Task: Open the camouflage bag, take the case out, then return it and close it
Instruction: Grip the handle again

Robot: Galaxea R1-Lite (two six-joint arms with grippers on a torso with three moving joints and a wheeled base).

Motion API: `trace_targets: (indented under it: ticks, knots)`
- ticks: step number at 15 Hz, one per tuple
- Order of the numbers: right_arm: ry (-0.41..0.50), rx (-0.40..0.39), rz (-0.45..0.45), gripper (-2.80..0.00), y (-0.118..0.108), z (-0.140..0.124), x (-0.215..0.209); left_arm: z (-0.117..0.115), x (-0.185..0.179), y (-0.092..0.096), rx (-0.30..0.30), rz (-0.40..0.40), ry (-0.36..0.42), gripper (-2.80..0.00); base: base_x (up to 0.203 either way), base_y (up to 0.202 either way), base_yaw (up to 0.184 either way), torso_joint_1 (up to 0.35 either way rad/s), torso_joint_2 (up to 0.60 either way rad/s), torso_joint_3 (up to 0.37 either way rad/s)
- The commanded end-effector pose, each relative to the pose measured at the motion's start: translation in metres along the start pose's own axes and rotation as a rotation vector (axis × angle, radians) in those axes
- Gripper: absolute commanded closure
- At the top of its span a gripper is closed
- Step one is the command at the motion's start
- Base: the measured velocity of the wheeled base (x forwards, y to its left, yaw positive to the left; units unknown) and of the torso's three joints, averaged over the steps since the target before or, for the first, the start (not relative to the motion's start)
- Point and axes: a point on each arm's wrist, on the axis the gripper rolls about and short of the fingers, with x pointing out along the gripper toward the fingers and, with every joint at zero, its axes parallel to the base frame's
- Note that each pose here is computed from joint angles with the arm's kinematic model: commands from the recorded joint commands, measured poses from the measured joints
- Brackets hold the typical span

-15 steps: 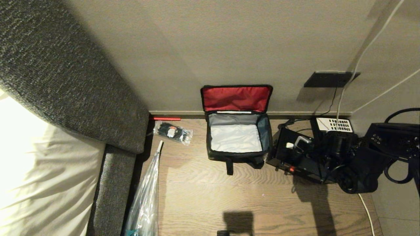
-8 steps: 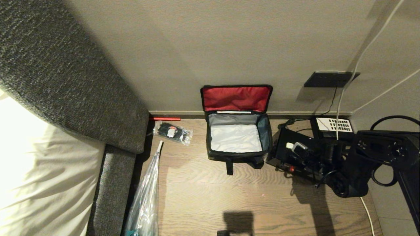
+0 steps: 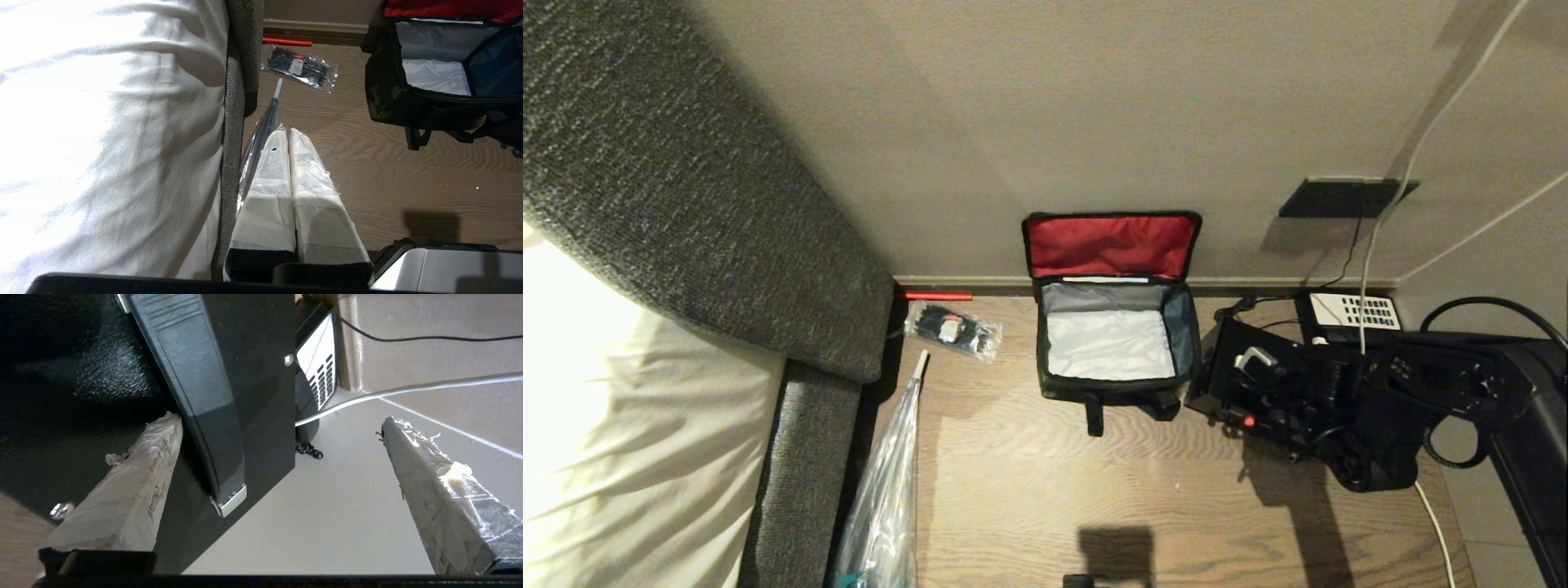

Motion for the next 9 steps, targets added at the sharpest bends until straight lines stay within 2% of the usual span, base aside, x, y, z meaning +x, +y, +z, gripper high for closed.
trace_targets:
  ticks: [1, 4, 9]
  knots:
    - [-0.004, -0.001, -0.017, -2.8, 0.0, 0.002, 0.004, 0.0, 0.0, 0.0, 0.0, 0.001, -0.002, 0.0, 0.0, 0.0, 0.0, 0.0, 0.0, 0.0]
    - [-0.001, -0.014, -0.016, -2.8, 0.002, 0.001, 0.005, 0.0, 0.0, 0.0, 0.0, 0.001, -0.002, 0.0, 0.0, 0.0, 0.0, 0.0, 0.0, 0.0]
    - [0.008, 0.006, -0.055, -2.8, -0.004, -0.001, 0.014, 0.0, 0.0, 0.0, 0.0, 0.001, -0.002, 0.0, 0.0, 0.0, 0.0, 0.0, 0.0, 0.0]
